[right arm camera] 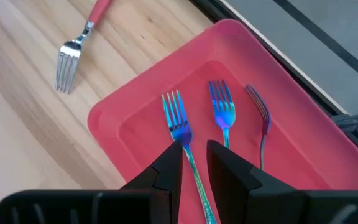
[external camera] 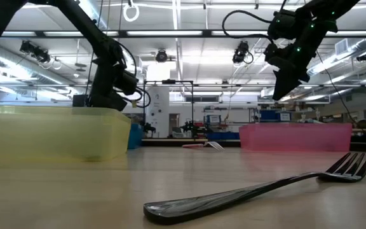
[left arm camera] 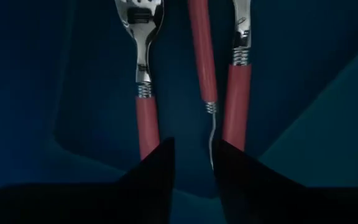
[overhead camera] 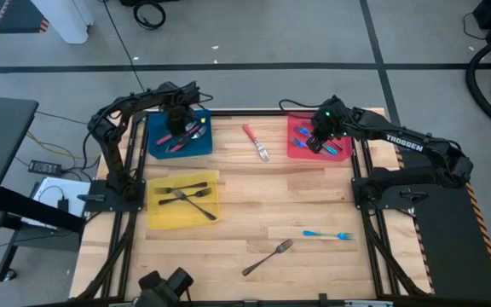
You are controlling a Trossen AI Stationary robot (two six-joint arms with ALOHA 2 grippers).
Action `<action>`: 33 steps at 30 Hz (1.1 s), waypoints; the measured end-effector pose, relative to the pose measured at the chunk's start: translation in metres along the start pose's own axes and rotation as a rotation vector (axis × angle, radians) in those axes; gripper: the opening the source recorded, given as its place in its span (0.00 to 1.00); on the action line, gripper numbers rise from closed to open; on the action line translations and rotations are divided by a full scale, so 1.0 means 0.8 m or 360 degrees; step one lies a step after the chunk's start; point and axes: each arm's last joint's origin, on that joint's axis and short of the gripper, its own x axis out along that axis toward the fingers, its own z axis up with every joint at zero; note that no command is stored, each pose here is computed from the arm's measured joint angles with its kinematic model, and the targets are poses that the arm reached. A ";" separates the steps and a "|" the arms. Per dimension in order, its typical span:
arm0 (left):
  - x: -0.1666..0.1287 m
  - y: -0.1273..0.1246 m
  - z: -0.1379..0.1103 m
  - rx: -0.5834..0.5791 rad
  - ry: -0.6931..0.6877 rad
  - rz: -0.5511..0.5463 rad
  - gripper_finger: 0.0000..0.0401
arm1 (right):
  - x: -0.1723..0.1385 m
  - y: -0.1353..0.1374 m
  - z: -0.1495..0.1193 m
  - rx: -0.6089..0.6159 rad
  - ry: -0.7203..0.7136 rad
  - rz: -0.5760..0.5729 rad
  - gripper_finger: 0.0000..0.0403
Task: Sort silverware by color (type)
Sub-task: Put the blue fork into the red bin
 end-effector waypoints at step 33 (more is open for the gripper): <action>-0.177 -0.233 0.046 0.0682 -0.0627 0.0145 0.28 | -0.046 0.119 -0.092 -0.0294 0.0911 0.0603 0.37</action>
